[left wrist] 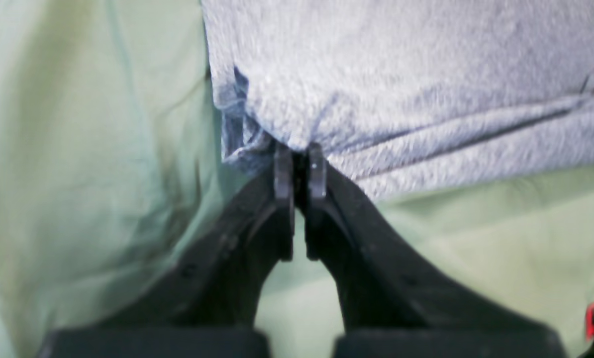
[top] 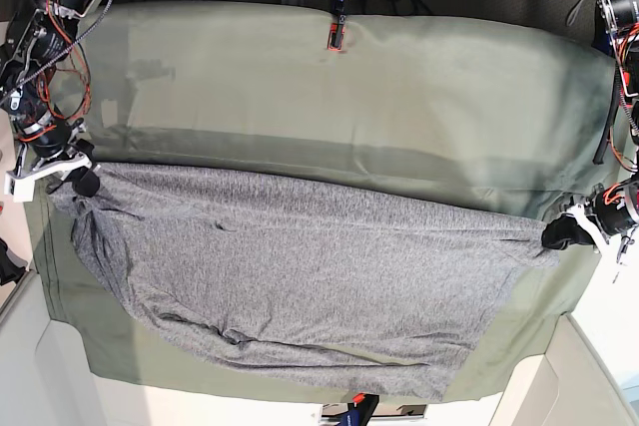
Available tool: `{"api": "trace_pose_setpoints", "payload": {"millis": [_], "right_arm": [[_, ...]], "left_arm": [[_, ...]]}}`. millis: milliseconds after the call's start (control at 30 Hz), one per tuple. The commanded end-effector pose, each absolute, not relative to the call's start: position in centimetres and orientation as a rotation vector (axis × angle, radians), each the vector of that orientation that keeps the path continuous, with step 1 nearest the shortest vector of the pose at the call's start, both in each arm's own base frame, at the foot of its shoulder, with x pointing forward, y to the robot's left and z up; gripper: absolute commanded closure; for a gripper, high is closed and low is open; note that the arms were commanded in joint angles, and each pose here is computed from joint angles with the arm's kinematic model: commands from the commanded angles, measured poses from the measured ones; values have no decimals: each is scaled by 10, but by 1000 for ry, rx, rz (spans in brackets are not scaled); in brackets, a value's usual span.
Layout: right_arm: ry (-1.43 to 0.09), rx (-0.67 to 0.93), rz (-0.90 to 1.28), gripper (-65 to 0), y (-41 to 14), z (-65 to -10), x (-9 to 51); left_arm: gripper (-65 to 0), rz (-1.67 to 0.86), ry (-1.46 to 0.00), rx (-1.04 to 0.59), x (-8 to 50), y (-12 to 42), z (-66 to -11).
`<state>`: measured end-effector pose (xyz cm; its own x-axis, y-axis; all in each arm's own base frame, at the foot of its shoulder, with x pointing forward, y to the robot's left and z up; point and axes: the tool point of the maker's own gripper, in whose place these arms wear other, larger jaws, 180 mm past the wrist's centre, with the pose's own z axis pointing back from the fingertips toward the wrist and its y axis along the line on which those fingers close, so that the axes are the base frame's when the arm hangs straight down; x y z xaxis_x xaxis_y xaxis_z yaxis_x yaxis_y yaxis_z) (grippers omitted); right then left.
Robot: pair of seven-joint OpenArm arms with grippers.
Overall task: Fold the T-shirt properly
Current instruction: 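Pull the held edge back to spread the shirt flat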
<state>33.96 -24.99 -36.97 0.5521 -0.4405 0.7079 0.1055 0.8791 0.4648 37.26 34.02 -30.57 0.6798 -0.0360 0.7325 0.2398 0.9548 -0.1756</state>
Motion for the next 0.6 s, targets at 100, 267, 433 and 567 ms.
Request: {"api": "trace_pose_setpoints", "payload": {"millis": [100,267,433,567], "right_arm": [[-982,332,-283,0,-261,-355,318],[-939,276,-241,0,-260,-360,280],[-882,266,-219,0,-256,-371,245],[-850,252,-211,0,-257,-376,228]], "left_arm": [[0,-233,-786,-195,351,351,-297],[0,-279,-690,-172,304,349,-320],[0,-258,-676,-116,263,366,-317],[0,-233,-682,-99,238,368,-316]]}}
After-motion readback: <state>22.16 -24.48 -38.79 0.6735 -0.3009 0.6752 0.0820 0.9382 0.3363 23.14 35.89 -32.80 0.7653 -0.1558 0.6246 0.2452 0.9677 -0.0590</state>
